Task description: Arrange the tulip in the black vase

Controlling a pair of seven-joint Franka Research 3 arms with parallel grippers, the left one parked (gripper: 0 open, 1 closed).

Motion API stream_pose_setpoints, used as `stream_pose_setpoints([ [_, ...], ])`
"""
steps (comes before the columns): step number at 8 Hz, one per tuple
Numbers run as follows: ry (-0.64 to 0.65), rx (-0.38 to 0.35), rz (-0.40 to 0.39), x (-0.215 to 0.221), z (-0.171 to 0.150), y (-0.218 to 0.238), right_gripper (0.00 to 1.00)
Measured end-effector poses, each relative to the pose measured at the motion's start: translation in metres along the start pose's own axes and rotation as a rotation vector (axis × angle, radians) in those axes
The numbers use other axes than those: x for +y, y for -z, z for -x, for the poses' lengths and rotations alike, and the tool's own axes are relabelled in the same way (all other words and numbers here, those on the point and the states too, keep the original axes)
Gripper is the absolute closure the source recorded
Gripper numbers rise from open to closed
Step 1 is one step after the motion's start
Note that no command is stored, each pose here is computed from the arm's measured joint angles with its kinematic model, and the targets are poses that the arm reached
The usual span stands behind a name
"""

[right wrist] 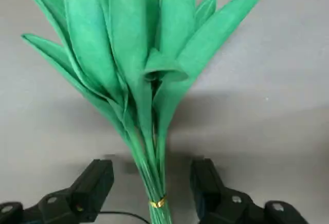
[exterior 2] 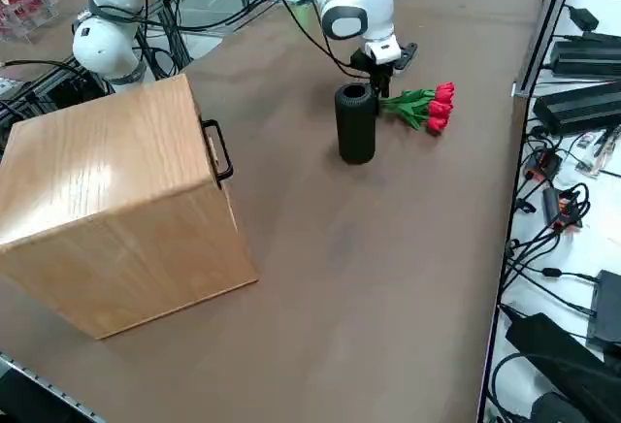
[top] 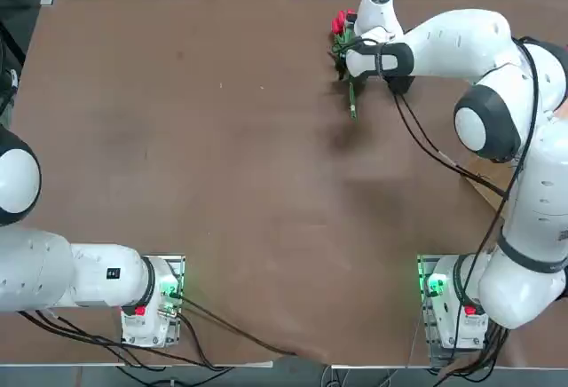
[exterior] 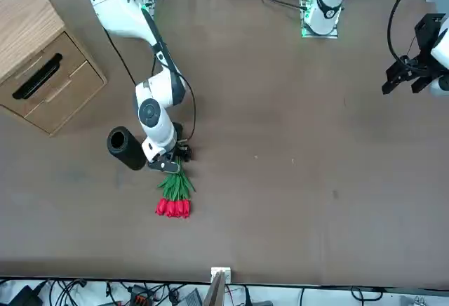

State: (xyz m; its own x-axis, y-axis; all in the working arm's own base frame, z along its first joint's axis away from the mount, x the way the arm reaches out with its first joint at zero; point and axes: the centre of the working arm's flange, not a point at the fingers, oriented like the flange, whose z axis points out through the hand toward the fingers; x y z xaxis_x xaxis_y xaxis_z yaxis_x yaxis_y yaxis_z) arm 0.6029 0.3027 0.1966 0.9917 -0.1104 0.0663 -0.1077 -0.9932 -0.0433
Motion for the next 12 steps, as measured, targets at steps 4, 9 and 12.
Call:
stream_pose_setpoints([
  [4,-0.003,0.001,0.001,0.0011,-0.0006,-0.0013,0.19],
  [9,-0.043,0.005,0.005,0.0045,-0.0021,-0.0075,0.46],
  [12,-0.128,0.019,0.001,0.0001,-0.0030,-0.0034,0.86],
])
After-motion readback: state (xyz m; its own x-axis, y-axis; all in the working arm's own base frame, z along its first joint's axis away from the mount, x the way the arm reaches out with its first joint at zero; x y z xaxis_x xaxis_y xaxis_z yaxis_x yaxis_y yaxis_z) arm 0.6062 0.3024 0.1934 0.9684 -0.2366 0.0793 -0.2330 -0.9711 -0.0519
